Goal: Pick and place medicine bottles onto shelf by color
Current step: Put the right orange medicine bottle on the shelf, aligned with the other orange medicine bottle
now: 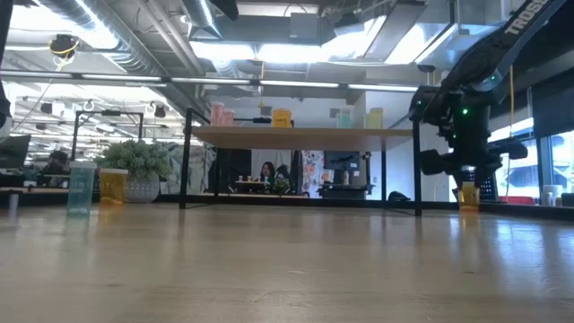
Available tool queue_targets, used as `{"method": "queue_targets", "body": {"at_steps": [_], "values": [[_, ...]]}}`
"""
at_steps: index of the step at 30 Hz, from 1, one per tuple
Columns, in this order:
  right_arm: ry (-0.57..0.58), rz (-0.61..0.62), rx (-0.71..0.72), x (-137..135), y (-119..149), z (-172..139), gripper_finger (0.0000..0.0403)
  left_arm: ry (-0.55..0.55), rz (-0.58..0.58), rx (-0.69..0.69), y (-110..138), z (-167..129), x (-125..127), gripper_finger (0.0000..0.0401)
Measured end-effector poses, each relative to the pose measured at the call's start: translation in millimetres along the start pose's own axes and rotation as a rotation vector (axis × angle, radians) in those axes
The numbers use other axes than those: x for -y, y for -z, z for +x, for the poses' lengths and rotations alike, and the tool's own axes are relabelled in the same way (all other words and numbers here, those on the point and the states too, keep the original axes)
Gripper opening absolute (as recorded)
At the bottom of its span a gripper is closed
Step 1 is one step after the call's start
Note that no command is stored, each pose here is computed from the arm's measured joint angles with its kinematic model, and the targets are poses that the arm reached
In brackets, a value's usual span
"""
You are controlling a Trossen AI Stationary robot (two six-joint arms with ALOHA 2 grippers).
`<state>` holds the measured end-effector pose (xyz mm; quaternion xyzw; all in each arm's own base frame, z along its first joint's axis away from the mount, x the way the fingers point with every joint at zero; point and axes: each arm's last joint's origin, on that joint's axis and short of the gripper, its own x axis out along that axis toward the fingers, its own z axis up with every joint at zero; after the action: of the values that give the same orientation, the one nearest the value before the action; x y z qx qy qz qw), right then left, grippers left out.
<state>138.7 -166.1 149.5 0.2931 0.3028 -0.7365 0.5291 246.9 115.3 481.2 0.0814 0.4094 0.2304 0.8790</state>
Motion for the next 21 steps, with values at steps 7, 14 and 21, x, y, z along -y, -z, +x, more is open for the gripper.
{"method": "queue_targets", "body": {"at_steps": [7,14,21], "values": [[-0.021,0.021,0.013,11,-5,-14,0.0156,0.0,0.0,0.0,0,0,0,0.0147],[-0.111,0.033,-0.016,13,-6,-27,0.0156,0.001,0.0,0.001,0,0,0,0.0147],[-0.147,-0.009,0.025,12,0,-42,0.0156,0.001,0.0,0.001,0,0,0,0.0147]]}}
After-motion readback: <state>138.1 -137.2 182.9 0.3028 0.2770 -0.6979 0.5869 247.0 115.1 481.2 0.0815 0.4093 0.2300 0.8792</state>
